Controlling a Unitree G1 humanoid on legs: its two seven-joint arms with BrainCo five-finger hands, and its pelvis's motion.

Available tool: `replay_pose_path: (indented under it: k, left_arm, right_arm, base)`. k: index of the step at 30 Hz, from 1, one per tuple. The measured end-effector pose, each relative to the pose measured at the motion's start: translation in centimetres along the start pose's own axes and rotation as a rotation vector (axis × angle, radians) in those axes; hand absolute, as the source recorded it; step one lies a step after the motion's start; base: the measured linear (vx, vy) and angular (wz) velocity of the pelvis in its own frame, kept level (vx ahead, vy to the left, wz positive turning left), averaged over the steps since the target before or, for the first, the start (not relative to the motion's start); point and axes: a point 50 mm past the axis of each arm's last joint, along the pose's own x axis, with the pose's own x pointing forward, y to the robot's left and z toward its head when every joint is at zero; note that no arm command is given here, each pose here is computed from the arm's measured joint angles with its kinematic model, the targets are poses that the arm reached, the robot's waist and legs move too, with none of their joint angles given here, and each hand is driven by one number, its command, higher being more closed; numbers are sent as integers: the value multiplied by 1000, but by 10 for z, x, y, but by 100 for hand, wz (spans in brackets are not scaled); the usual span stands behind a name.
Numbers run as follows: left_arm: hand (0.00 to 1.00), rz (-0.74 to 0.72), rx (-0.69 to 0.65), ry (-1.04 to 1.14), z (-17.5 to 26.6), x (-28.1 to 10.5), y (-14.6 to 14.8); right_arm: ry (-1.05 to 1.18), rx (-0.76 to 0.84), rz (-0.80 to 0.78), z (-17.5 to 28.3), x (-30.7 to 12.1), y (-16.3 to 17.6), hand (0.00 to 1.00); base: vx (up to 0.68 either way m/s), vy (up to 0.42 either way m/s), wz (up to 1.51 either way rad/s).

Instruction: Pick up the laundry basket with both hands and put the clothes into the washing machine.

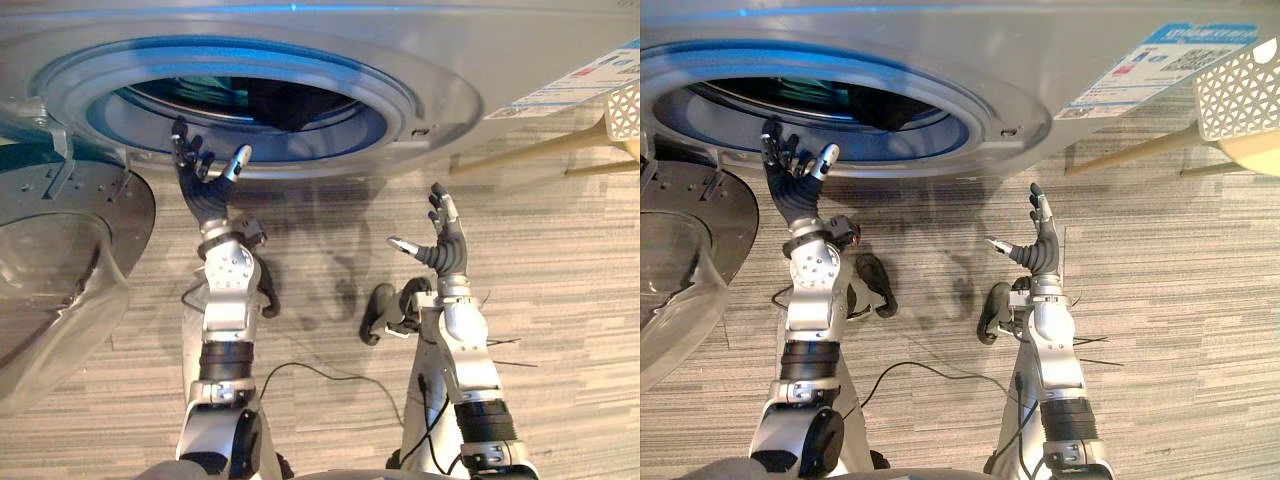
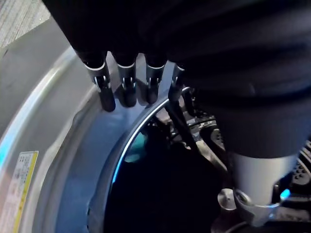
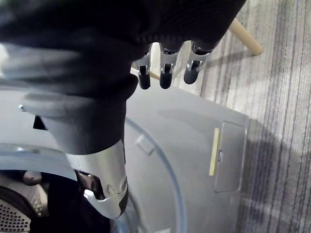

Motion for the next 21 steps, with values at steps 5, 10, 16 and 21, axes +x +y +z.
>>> replay_pose_path:
  k: [5, 10, 16, 21]
  left_arm:
    - [0, -122, 17, 155, -35, -32, -8]
    - [0, -166, 114, 516, -104, -89, 31]
    - [0, -158, 238, 869, -152, -159, 89]
    - [0, -168, 395, 1137, -172, -210, 137]
  right_arm:
    - [168, -20, 2, -36, -19, 1, 0]
    - [399, -28, -5, -81, -58, -5, 0]
    - [687, -48, -8, -126, -113, -15, 0]
    - [949, -96, 56, -162, -158, -23, 0]
  base:
    - [98, -53, 20]
    - [191, -53, 30]
    - [149, 17, 13]
    - [133, 55, 6]
